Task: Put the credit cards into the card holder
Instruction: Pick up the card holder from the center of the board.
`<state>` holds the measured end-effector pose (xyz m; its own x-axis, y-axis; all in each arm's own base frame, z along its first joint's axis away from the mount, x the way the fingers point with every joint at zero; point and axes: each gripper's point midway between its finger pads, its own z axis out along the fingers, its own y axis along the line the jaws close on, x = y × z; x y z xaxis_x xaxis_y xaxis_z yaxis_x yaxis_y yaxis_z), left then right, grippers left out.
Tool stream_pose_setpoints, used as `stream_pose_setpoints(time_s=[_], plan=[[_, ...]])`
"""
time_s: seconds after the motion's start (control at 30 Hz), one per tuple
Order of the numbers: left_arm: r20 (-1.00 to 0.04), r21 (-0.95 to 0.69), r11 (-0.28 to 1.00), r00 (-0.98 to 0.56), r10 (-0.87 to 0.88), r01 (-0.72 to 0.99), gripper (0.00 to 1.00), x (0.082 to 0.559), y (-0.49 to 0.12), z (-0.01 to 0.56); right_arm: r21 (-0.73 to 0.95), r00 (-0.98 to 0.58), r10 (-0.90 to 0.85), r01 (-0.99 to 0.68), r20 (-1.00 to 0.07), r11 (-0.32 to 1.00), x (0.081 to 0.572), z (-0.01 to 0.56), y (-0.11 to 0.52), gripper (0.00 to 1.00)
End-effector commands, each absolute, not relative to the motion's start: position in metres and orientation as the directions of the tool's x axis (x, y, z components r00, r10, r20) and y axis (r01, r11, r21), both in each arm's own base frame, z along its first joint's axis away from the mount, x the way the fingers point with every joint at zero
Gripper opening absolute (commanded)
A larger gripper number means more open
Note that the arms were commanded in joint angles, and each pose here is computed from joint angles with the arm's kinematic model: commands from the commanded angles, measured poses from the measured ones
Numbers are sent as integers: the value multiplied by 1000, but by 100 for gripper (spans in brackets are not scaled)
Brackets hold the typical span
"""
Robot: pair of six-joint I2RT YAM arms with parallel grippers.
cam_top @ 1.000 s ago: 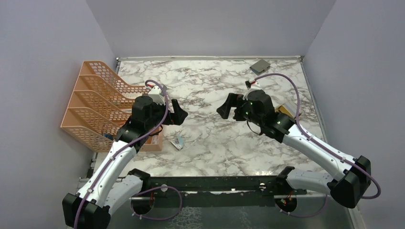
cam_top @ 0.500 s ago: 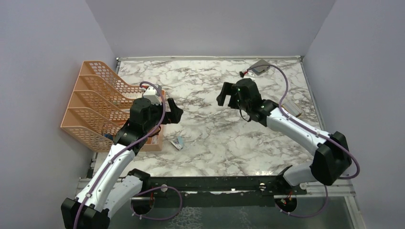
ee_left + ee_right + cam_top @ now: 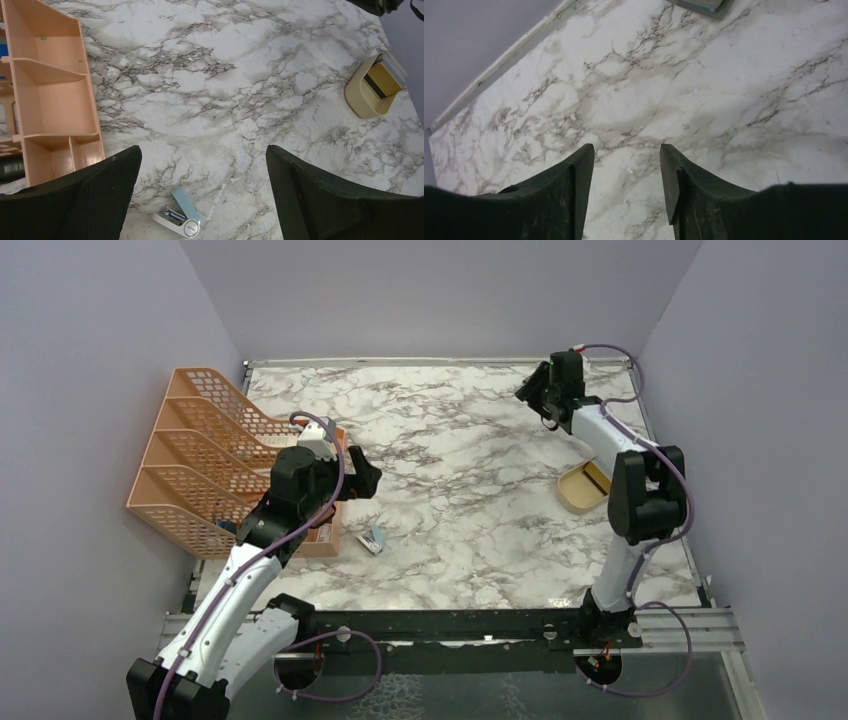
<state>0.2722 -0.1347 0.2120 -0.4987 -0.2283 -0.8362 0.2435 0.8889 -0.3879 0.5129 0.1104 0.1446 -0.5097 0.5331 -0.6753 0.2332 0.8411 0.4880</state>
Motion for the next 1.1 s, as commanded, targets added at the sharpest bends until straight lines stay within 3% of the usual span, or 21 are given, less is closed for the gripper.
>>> stream_pose_setpoints(time_s=[0.0,0.2,0.43,1.07], plan=[[-845,-384,893,-478,-238,234,98,272,-130,217,576,-468,636,285,-614,766,558,138,103,51],[-854,-376,896,-464,-235,237,98,271,-128,220,658,-404,754,375,-518,653,603,110,72,50],[-862,-358,904,-455,-223,235,98,272,-125,221,710,-336,833,438,-440,552,618,81,42,51],[-853,-356,899,-482,-200,256,98,271,-130,215,748,-305,886,479,-349,460,639,26,20,52]])
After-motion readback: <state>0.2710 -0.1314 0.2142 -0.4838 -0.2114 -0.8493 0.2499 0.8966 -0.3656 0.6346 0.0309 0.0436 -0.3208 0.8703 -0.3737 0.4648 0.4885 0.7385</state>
